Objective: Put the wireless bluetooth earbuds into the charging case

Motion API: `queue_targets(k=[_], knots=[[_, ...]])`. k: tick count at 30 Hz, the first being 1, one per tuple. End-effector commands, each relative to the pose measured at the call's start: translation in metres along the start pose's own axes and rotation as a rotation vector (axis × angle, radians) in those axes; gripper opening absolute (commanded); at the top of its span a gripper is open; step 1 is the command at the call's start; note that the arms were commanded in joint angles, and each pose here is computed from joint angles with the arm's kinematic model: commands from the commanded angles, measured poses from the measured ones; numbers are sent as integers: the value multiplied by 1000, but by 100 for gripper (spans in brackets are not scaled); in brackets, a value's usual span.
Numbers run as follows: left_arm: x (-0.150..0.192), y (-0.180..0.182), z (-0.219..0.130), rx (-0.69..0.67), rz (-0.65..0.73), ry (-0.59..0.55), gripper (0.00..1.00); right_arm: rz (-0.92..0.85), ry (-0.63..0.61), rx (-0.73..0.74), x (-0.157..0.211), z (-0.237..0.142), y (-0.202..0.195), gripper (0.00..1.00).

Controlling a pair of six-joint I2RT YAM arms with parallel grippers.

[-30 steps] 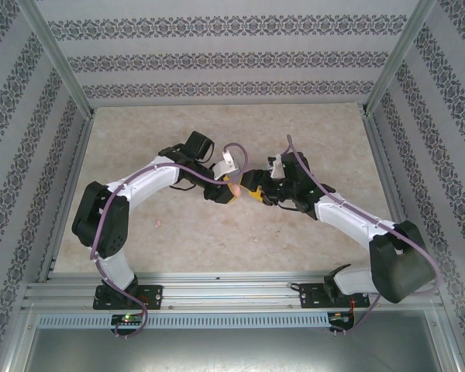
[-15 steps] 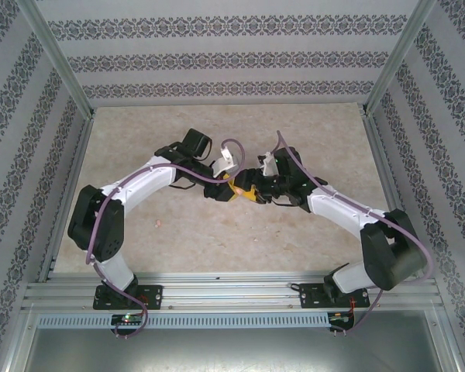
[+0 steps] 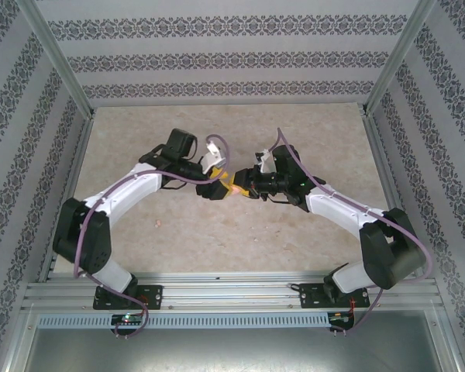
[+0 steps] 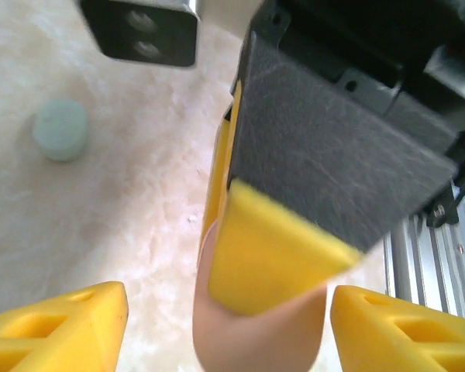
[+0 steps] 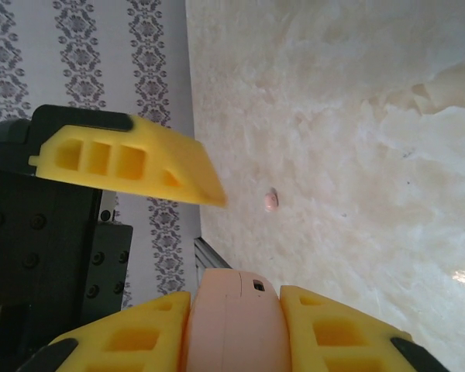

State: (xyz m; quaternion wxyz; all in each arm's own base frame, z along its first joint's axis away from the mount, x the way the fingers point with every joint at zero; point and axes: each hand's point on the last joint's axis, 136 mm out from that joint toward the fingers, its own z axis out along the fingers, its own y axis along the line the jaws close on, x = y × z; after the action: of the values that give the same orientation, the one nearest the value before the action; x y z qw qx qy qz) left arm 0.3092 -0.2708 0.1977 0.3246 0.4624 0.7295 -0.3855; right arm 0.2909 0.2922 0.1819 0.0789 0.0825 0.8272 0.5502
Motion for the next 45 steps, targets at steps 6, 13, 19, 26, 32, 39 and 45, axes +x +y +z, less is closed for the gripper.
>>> queue_targets(k=[6, 13, 19, 26, 32, 39, 45], knots=[[-36, 2, -66, -114, 62, -382, 71, -6, -15, -209, -8, -9, 71, 21], [-39, -7, -79, -176, 154, -512, 72, -18, 12, -308, -5, -7, 110, 21], [-50, -13, -79, -97, 129, -545, 69, -26, 47, -343, 2, 0, 123, 21], [-59, -21, -81, -26, 119, -590, 65, -11, 40, -375, 0, 3, 128, 21], [-61, -29, -82, 17, 114, -581, 58, -4, 34, -387, -2, 4, 130, 21], [-62, -30, -80, 51, 111, -561, 41, -1, 43, -405, 0, 7, 134, 21], [-67, -32, -83, 60, 115, -575, 41, 15, 39, -398, 0, 8, 128, 21]])
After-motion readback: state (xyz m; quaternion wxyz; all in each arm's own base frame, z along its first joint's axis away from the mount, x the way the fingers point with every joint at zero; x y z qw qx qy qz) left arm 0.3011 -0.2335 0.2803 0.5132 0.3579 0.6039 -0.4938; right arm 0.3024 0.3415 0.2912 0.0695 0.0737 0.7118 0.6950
